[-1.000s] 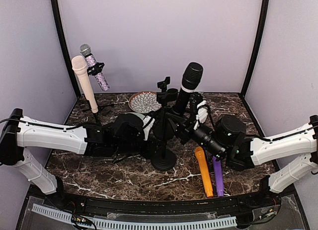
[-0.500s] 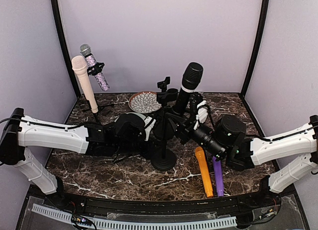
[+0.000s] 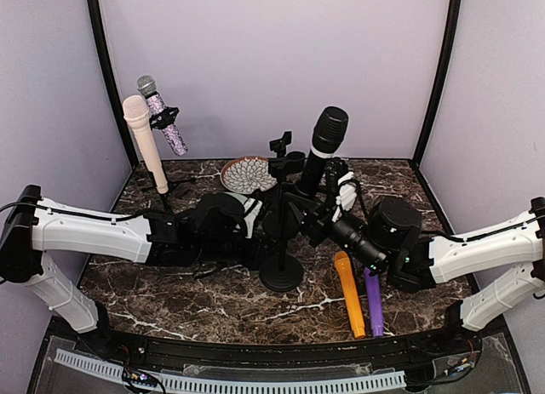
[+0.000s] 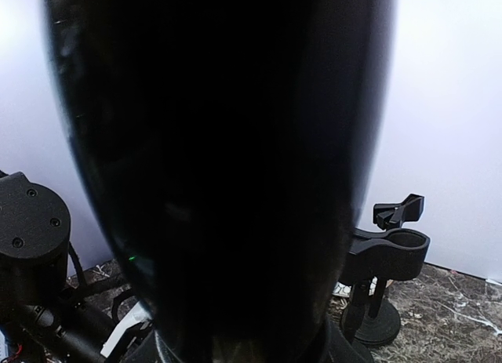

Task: Remove the microphone from the stand

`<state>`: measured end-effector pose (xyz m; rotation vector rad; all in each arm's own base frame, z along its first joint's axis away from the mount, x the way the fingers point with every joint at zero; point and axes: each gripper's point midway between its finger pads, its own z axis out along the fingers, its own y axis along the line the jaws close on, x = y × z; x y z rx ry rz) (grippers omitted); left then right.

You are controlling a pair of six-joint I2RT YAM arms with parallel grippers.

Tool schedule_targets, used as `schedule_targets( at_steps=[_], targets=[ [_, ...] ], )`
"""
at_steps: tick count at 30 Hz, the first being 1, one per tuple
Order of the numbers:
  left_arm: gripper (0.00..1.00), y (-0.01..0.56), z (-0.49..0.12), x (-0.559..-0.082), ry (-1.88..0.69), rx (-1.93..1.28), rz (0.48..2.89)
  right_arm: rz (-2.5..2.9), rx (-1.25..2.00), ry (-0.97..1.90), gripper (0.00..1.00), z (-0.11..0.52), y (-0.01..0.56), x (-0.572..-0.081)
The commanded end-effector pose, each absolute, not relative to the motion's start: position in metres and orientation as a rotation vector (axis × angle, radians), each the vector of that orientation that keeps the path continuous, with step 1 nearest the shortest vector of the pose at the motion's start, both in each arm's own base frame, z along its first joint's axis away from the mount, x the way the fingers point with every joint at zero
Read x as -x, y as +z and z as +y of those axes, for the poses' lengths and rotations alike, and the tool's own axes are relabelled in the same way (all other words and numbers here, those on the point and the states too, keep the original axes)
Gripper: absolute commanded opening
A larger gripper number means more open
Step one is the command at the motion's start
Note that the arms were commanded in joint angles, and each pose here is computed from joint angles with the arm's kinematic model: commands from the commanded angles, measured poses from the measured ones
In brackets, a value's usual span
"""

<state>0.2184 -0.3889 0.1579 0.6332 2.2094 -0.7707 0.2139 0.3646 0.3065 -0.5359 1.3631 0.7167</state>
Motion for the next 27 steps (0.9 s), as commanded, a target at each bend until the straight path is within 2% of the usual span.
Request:
schedule_targets(
  at_steps=[1, 6, 13, 15, 18, 20, 25, 27],
  targets=[
    [0.00, 0.149, -0.386, -0.207, -0.955, -0.561, 2.266, 1.347, 0.517, 0.715, 0.14, 0.363, 0.312, -0.216],
    [0.00, 0.148, -0.386, -0.205, -1.097, -0.509, 2.279, 1.344, 0.533, 0.725, 0.14, 0.363, 0.310, -0.213],
    [0.02, 0.141, -0.382, -0.206, -1.120, -0.495, 2.293, 1.359, 0.558, 0.722, 0.13, 0.364, 0.303, -0.212],
    [0.09, 0.145, -0.382, -0.207, -1.119, -0.508, 2.278, 1.365, 0.565, 0.715, 0.13, 0.364, 0.301, -0.211],
    [0.29, 0.159, -0.378, -0.211, -1.084, -0.535, 2.218, 1.371, 0.571, 0.705, 0.12, 0.360, 0.299, -0.210],
    [0.39, 0.171, -0.374, -0.215, -1.045, -0.547, 2.175, 1.384, 0.584, 0.698, 0.13, 0.360, 0.294, -0.210],
    [0.54, 0.196, -0.358, -0.223, -0.927, -0.580, 2.101, 1.416, 0.622, 0.689, 0.14, 0.361, 0.283, -0.208],
    [0.57, 0.203, -0.354, -0.224, -0.908, -0.583, 2.079, 1.421, 0.628, 0.689, 0.20, 0.360, 0.282, -0.207]
  ],
)
